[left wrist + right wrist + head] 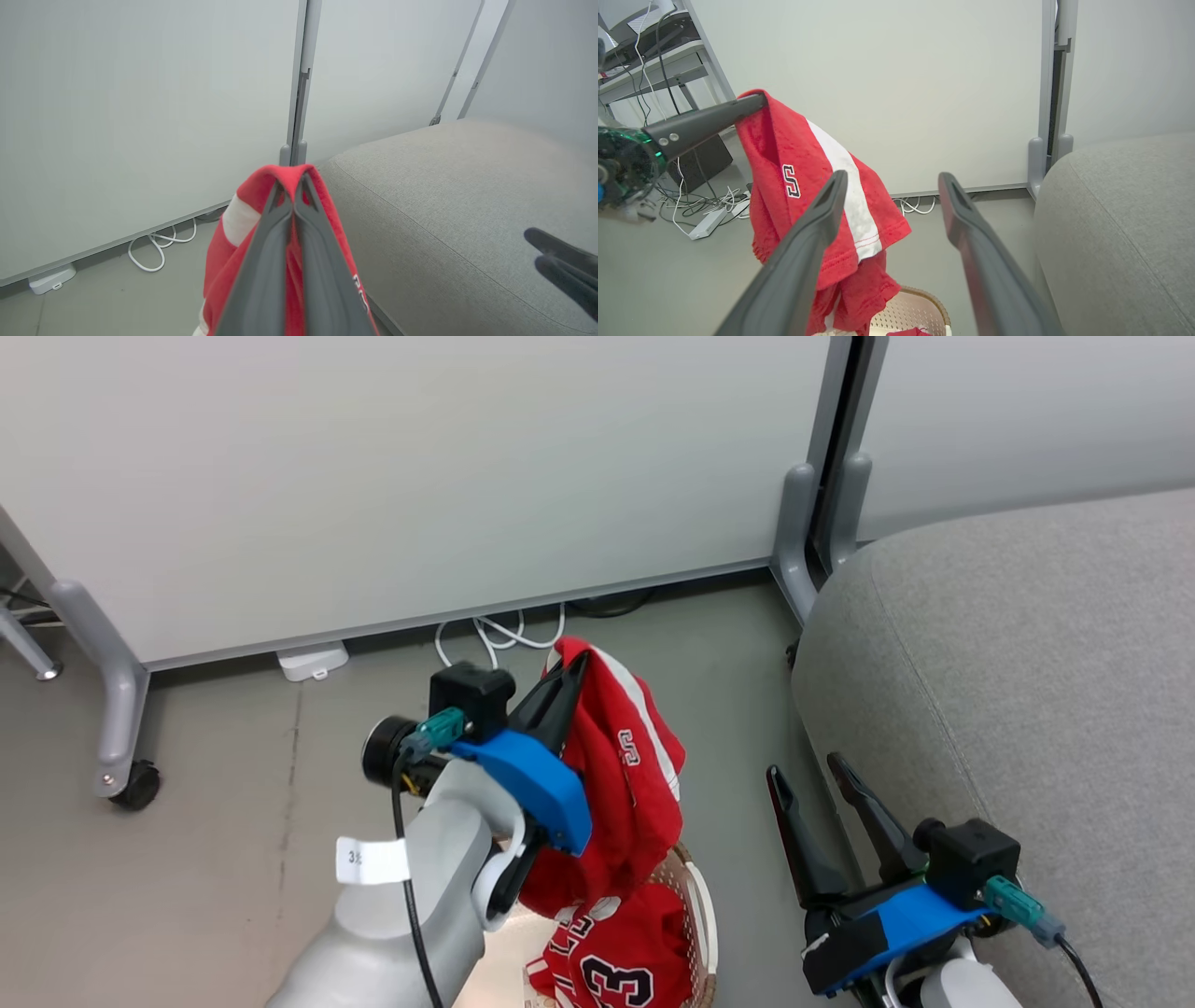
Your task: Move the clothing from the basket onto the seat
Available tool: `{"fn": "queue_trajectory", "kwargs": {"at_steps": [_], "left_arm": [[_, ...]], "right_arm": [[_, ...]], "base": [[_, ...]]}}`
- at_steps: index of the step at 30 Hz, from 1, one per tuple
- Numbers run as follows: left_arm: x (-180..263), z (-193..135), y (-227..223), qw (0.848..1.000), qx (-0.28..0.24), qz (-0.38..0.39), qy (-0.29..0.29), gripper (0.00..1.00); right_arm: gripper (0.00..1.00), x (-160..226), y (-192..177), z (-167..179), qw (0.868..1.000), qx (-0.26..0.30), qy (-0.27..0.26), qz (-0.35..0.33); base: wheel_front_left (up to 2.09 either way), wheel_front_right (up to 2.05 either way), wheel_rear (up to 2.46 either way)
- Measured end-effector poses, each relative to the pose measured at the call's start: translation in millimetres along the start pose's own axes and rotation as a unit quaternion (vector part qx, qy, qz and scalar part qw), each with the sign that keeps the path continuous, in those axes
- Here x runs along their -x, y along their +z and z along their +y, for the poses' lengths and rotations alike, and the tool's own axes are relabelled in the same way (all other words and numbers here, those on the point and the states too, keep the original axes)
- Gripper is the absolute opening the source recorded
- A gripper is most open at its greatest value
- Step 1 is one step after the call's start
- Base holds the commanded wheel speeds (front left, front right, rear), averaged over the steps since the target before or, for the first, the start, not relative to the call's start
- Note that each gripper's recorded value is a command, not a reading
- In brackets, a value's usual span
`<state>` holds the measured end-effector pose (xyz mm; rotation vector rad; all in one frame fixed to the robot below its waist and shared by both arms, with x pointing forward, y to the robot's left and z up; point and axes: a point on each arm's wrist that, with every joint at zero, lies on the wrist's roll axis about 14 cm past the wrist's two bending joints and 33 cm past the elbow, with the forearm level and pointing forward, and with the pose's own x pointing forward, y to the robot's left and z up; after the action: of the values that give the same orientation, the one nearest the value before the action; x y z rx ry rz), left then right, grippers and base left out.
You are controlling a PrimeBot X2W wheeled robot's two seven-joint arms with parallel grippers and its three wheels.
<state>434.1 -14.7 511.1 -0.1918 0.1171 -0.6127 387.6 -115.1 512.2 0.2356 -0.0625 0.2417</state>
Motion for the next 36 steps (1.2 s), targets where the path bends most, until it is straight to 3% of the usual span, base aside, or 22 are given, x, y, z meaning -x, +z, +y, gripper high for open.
{"fn": "queue_trajectory", "kwargs": {"at_steps": [11,36], "left_arm": [[-7,-17,53,0.999,-0.031,-0.042,-0.015,0.0],[-13,-34,34,0.999,-0.017,-0.01,-0.03,0.0]], "right_arm": [[1.0,3,2,12,1.0,-0.001,0.015,0.002],[1.0,-6,-12,32,0.998,0.009,0.051,0.038]], "base": [[0.0,0.0,0.0],[0.0,0.0,0.0]]}}
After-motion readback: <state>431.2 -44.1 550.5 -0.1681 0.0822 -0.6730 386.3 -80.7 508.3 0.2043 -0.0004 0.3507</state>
